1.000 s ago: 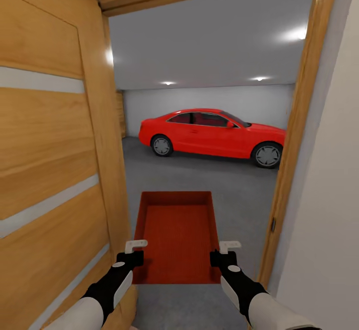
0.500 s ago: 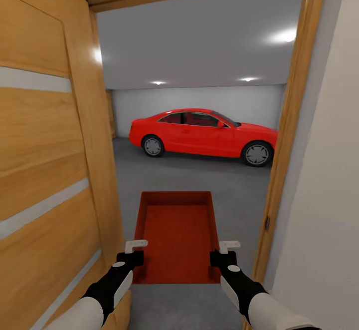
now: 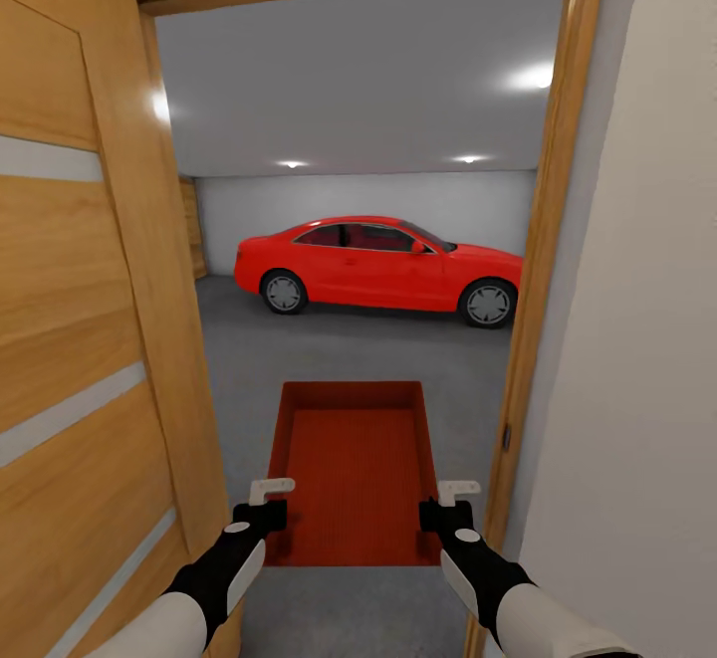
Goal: Move the two storage containers from the living room to the garage. In the garage, place one container on the floor and stack the other container on top of it (either order is fine).
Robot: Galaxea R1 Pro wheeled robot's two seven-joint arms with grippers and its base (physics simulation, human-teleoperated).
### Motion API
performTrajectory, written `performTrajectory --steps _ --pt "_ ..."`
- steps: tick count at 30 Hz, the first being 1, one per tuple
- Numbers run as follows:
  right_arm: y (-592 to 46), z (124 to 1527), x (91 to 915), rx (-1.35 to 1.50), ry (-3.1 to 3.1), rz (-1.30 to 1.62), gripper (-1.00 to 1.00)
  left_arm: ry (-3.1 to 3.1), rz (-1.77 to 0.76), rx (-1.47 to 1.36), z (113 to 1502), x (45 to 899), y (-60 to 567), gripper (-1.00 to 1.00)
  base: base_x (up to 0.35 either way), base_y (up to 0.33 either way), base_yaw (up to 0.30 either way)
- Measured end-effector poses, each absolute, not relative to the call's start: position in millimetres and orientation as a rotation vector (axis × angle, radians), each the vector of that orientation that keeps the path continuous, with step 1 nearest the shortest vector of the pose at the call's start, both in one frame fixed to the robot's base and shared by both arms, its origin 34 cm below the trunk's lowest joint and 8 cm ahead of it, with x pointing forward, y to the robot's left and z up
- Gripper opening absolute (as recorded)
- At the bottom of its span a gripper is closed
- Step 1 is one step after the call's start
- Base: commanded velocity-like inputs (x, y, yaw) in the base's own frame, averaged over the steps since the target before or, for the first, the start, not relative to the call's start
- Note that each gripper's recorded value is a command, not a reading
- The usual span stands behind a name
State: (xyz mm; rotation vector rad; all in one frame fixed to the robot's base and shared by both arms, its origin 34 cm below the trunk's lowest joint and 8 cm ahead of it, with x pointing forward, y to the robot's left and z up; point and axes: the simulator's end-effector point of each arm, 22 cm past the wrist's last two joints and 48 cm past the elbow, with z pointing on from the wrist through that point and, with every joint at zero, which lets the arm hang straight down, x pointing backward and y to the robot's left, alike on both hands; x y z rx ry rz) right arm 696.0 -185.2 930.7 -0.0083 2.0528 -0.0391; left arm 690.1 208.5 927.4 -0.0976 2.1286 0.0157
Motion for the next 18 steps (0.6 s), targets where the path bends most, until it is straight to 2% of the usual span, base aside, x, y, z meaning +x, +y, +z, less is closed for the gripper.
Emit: performTrajectory --steps 4,13,18 --pt "-185.2 930.7 695.9 -0.009 2.053 -0.04 -1.0 2.128 0.015 -0.098 927.2 689.9 208.5 -1.0 0.042 0.073 -0.001" --pt "-185.0 931.0 695.8 -0.009 2.052 -0.038 -1.0 2.128 0.014 -0.098 927.6 689.9 208.7 -1.0 0.142 0.263 -0.001" --pt "-184.7 930.4 695.6 -0.008 2.054 -0.04 -1.0 2.13 0.014 -0.097 927.0 689.8 209.0 -1.0 0.121 0.174 -0.196"
